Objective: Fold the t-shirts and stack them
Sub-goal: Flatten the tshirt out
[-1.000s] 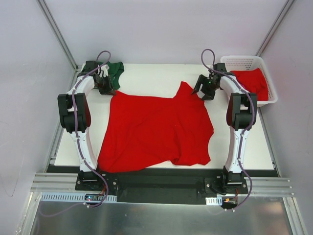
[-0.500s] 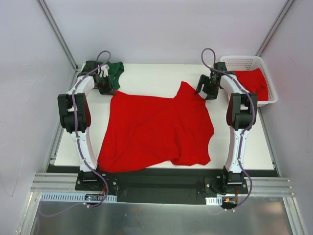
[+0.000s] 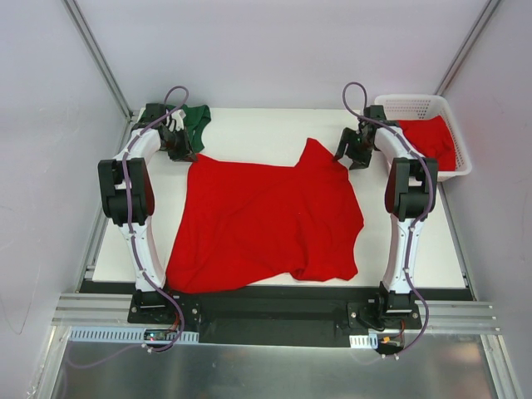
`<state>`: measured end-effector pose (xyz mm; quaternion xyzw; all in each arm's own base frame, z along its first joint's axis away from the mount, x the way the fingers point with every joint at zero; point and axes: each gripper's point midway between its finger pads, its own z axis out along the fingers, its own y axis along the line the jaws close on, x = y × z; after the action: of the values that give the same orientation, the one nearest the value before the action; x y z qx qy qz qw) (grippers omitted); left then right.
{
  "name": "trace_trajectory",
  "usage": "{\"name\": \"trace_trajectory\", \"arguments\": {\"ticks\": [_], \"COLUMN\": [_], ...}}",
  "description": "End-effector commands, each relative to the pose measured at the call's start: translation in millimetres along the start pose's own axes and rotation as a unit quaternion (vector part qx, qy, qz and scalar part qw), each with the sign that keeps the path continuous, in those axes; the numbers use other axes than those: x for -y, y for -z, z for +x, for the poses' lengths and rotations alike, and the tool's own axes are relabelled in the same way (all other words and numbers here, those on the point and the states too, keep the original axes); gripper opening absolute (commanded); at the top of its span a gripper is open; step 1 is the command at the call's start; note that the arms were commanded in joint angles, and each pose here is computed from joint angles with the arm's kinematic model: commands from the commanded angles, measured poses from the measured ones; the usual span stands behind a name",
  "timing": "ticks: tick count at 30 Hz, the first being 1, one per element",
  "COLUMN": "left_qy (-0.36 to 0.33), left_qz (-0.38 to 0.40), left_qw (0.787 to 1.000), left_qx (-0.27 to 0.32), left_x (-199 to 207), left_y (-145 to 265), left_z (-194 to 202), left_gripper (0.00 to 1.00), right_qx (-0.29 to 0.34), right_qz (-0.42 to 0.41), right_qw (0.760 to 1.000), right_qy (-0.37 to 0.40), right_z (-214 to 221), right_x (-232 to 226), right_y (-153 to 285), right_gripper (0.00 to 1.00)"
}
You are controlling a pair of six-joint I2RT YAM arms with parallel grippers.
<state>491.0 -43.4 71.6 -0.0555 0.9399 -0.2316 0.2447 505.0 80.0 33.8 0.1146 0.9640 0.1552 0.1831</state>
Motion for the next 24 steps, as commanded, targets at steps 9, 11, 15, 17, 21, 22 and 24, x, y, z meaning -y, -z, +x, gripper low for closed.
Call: {"name": "trace_trajectory", "arguments": {"ticks": [9, 11, 15, 17, 21, 22, 24], "left_qy": [-0.021, -0.021, -0.022, -0.022, -0.02, -0.019, -0.018], "left_qz": [0.016, 0.017, 0.018, 0.02, 0.022, 0.021, 0.024], "left_qw": [1.0, 1.0, 0.999, 0.999, 0.999, 0.999, 0.999], "left_qx": [0.014, 0.015, 0.016, 0.016, 0.016, 0.018, 0.02], "left_x": [15, 16, 17, 17, 19, 19, 22], "left_y": [13, 14, 15, 16, 17, 18, 22], "left_z": [-11, -11, -12, -12, -11, -11, -12], "left_gripper": [0.0, 0.0, 0.0, 0.0, 0.0, 0.0, 0.0], "right_qx": [-0.034, -0.043, -0.051, -0.052, -0.058, -0.055, -0.049], "right_qz": [-0.067, -0.089, -0.116, -0.128, -0.15, -0.155, -0.158], "right_qw": [0.997, 0.995, 0.992, 0.99, 0.987, 0.986, 0.986], "right_qy": [-0.009, -0.012, -0.02, -0.025, -0.032, -0.03, -0.029], "right_z": [10, 14, 19, 22, 29, 28, 33], "right_x": [-19, -26, -34, -37, -45, -47, -50], "right_y": [-5, -5, -4, -3, 0, 3, 14], "right_gripper": [0.54, 0.5, 0.44, 0.31, 0.01, 0.01, 0.01]}}
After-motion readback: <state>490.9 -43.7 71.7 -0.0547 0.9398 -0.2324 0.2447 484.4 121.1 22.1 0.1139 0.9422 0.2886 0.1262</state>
